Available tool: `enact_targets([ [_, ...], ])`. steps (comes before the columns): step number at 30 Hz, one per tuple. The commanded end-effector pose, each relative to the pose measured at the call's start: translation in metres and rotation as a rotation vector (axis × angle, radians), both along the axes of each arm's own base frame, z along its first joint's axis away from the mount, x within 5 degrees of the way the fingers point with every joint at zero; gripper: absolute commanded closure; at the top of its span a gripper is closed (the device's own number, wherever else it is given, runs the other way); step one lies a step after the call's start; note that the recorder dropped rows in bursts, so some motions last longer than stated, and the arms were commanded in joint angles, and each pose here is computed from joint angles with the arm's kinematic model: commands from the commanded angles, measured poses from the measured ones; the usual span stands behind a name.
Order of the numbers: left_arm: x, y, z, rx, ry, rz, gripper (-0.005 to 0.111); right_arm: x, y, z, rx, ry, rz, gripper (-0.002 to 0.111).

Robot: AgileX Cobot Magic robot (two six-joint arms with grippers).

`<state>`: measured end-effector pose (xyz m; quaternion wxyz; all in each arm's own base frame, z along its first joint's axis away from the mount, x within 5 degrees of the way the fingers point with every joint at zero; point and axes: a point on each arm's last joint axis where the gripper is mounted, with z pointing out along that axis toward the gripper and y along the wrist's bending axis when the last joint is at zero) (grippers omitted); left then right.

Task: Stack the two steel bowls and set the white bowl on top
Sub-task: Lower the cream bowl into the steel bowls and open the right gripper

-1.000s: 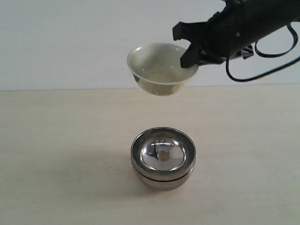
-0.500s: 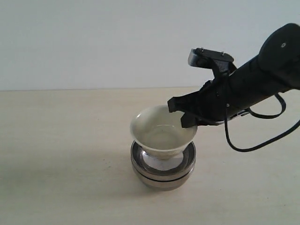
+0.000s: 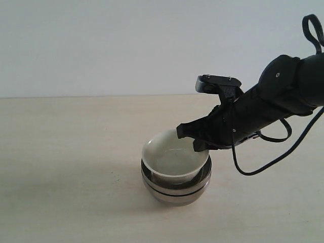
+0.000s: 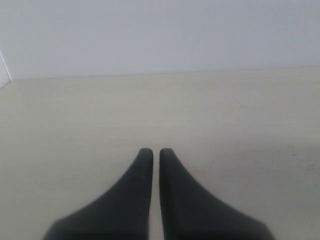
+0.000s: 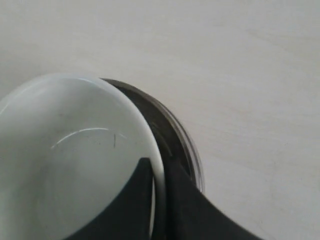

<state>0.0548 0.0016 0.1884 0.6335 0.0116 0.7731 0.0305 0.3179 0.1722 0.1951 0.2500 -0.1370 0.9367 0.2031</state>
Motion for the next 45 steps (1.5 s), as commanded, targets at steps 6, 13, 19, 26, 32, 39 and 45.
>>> enact_targets([
  [6,0.0,0.0,-0.001,-0.011,-0.001,0.005,0.103,0.001,0.0,0.002,0.002,-0.015,-0.002,0.108],
  [13,0.0,0.0,-0.001,-0.011,-0.001,0.005,0.103,0.004,0.001,-0.008,-0.01,-0.001,-0.009,0.108],
  [19,0.0,0.0,-0.001,-0.011,-0.001,0.005,0.103,0.004,0.001,-0.008,-0.01,-0.001,-0.009,0.108],
  [26,0.0,0.0,-0.001,-0.011,-0.001,0.005,0.103,0.005,0.0,-0.008,-0.009,-0.012,-0.015,0.108],
  [32,0.0,0.0,-0.001,-0.011,-0.001,0.005,0.103,0.005,0.0,-0.008,-0.009,-0.012,-0.015,0.108],
  [39,0.0,0.0,-0.001,-0.011,-0.001,0.005,0.103,0.005,0.0,-0.008,-0.01,-0.015,-0.015,0.096],
  [45,0.0,0.0,-0.001,-0.011,-0.001,0.005,0.103,0.006,0.0,-0.008,-0.004,-0.015,-0.029,0.059],
])
